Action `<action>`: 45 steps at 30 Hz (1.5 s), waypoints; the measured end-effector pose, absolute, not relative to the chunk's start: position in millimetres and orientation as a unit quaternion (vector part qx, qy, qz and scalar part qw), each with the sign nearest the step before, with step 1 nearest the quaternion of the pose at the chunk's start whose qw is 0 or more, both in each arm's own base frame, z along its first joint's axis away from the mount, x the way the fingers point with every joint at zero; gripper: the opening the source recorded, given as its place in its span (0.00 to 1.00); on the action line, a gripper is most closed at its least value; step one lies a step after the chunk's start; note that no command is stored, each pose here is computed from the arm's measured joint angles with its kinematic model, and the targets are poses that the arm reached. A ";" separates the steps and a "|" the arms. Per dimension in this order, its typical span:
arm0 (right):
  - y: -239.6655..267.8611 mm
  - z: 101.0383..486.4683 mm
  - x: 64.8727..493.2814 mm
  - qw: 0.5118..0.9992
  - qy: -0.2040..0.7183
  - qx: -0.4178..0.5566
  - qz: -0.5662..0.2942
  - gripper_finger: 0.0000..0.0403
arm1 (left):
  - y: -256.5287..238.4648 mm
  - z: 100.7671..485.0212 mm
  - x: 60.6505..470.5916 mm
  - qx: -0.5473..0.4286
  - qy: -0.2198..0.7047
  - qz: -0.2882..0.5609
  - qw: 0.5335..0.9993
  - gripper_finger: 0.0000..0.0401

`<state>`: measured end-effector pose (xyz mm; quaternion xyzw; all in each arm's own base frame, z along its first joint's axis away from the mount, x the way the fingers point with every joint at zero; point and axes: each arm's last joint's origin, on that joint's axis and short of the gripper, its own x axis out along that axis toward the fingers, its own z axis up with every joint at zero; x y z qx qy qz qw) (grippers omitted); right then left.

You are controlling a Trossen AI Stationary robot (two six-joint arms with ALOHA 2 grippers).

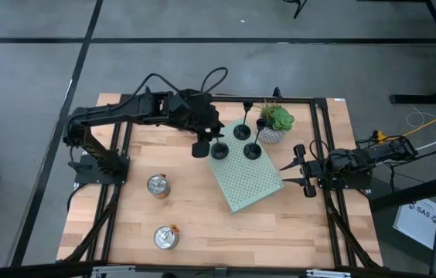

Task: Pick & Place candle stick holders
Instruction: Put the black candle holder on the shelf aligned with the other candle holders

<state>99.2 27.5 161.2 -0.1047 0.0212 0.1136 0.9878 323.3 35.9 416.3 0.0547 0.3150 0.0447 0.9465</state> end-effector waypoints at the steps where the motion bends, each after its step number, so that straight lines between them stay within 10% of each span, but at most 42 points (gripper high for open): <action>1: 27.5 161.2 99.2 0.988 0.021 -0.105 0.113 0.43 | 36.0 414.3 324.5 0.054 0.319 0.044 0.945 0.36; 27: 27.5 161.2 99.2 0.988 0.021 -0.105 0.113 0.43 | 37.0 420.3 333.7 0.082 0.273 0.042 0.958 0.56; 45: 27.5 161.2 99.2 0.988 0.021 -0.105 0.114 0.43 | 25.4 447.4 233.9 0.028 0.286 0.056 0.956 0.57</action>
